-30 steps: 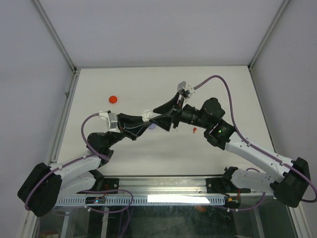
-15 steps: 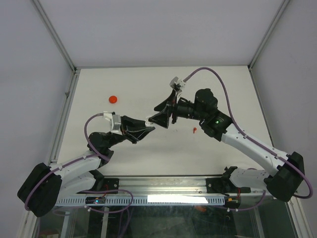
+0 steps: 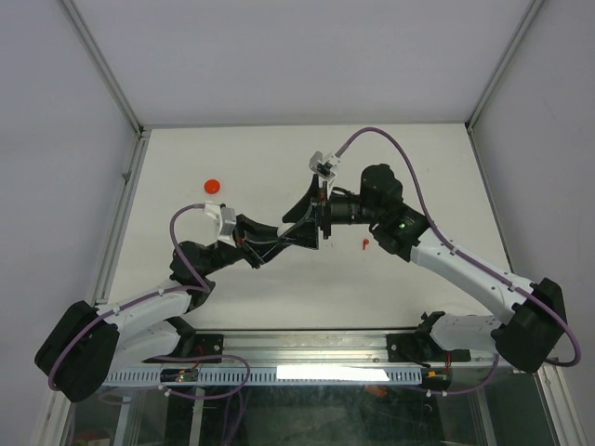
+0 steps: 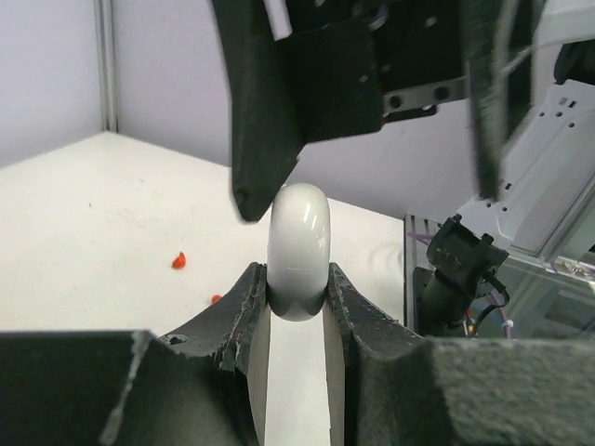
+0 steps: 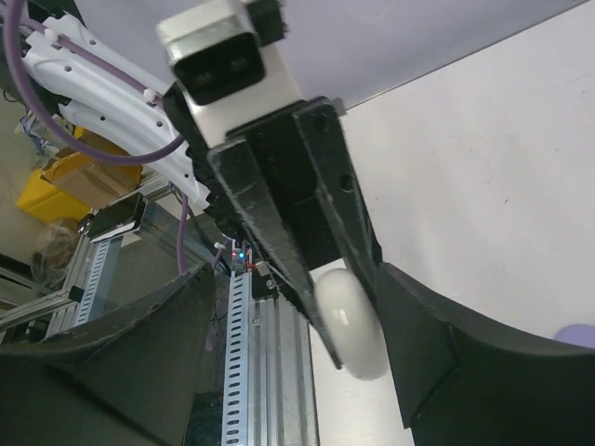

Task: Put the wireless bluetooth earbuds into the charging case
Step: Close the charging case, then place the charging case at the center of the board.

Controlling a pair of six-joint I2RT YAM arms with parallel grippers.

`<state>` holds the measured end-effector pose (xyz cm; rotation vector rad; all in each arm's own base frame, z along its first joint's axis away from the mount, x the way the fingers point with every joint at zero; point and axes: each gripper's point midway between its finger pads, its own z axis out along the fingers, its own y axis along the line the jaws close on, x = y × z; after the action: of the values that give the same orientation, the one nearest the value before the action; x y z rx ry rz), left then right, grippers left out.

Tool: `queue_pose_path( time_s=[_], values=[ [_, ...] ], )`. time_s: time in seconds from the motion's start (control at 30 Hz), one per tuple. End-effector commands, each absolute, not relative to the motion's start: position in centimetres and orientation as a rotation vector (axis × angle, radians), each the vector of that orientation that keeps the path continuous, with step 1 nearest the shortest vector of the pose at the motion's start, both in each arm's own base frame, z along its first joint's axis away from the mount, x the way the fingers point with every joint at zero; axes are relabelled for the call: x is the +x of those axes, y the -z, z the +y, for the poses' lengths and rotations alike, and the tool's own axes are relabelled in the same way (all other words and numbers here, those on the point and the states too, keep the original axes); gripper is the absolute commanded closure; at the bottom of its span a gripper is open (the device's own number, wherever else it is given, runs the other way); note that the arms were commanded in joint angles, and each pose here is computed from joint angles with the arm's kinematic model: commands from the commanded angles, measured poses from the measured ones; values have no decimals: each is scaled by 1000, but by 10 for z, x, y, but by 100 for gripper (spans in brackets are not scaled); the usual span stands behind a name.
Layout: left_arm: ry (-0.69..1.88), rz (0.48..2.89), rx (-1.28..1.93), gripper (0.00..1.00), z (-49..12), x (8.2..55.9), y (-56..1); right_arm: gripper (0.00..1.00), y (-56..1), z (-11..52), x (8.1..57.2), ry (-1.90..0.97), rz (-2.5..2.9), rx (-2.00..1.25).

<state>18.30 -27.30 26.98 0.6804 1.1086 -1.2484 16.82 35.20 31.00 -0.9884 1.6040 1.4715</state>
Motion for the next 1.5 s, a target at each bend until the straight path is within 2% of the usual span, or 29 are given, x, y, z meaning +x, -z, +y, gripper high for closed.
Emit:
queue_pose_path(
  time_s=[0.0, 0.13, 0.27, 0.53, 0.8, 0.93, 1.17, 1.3, 1.47],
  values=[
    [1289, 1219, 578, 100, -274, 195, -270, 28, -347, 343, 156, -1477, 1433, -1028],
    [1328, 1347, 510, 100, -275, 200, -253, 28, -339, 339, 165, -1419, 1456, -981],
    [1362, 1496, 434, 100, -277, 204, -235, 27, -326, 323, 192, -1219, 1517, -851],
    [1399, 1889, 114, 100, -273, 212, -164, 25, -278, 280, 231, -905, 1662, -595],
    [1396, 2206, -189, 98, -277, 215, -97, 25, -264, 261, 237, -814, 1689, -518],
    [1343, 2284, -290, 95, -277, 223, -74, 25, -261, 253, 236, -780, 1691, -516],
    [1259, 2408, -419, 86, -275, 246, -41, 25, -257, 246, 236, -740, 1691, -517],
    [1207, 2437, -487, 69, -269, 265, -29, 25, -256, 243, 236, -721, 1694, -525],
    [1158, 2452, -493, 56, -268, 284, -24, 25, -259, 242, 237, -713, 1685, -524]
  ],
)
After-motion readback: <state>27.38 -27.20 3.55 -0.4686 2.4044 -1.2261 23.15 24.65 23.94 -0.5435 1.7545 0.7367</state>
